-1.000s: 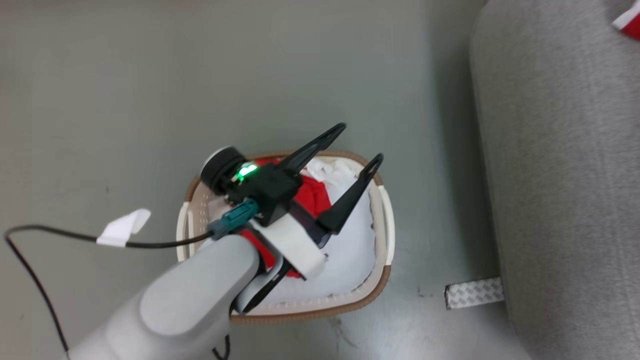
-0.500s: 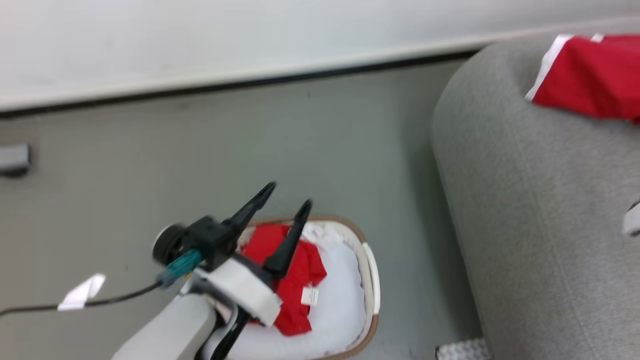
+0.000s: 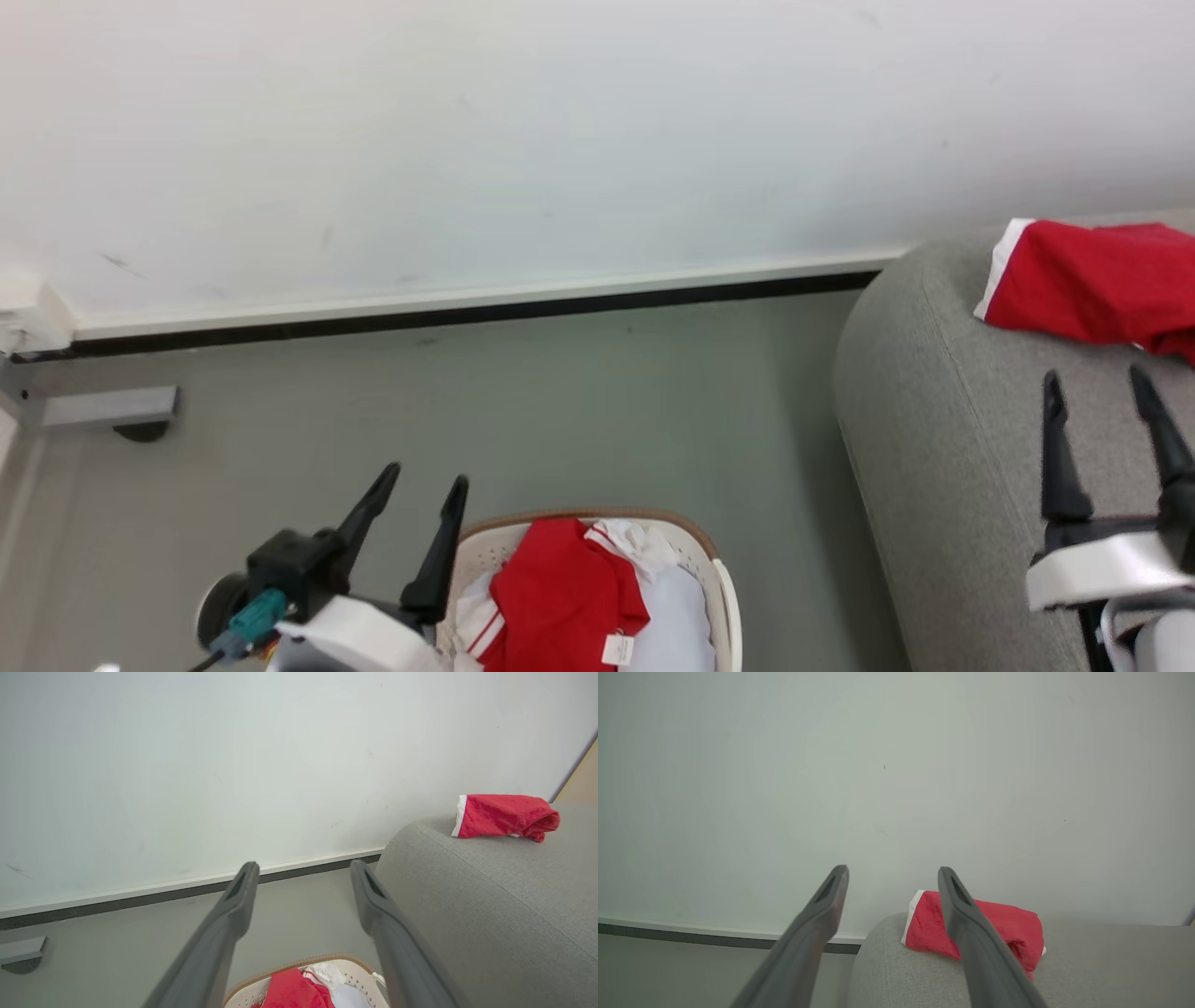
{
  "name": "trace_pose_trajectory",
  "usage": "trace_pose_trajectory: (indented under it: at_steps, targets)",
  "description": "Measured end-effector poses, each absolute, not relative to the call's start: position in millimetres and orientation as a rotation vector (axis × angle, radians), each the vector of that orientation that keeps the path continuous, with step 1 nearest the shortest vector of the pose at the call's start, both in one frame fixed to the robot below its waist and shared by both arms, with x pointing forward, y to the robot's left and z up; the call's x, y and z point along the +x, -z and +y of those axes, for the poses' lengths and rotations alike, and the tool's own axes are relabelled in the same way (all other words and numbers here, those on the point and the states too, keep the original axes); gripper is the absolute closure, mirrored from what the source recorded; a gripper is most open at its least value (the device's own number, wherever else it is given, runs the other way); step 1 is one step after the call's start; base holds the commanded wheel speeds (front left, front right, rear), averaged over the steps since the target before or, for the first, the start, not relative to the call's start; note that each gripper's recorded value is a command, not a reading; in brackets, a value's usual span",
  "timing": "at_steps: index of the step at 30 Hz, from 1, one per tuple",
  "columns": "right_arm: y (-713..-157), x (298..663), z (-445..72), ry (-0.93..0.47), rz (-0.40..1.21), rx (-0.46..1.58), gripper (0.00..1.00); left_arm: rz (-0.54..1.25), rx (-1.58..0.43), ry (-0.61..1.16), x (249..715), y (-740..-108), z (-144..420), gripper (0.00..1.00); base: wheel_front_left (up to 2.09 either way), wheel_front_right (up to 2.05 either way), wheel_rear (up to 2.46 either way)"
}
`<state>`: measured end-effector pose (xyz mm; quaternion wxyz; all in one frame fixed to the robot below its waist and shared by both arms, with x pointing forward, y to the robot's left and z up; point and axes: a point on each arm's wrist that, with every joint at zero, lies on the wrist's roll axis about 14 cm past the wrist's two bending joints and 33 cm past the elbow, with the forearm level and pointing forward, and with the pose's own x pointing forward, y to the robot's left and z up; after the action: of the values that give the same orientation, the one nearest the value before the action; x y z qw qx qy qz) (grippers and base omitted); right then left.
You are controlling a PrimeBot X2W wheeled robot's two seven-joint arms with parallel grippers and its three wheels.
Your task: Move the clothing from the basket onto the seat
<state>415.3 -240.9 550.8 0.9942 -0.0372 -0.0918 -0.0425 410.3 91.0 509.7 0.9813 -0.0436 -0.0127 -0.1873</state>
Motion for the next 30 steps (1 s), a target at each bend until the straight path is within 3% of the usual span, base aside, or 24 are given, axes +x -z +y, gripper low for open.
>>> trace_pose_trajectory:
  at_steps: [12,30]
  targets:
    - [-520.4,379.7,-191.0,-0.042,-0.114,-0.029,0.0,-0.061,-0.083,0.17,372.5,-511.6,149.0,0.0,0.0,0.0,0.0]
    - [-491.8,366.3,-171.9,-0.091,-0.029,0.037,0.0,-0.068,-0.104,0.144,360.2,-505.9,154.6,0.0,0.0,0.0,0.0]
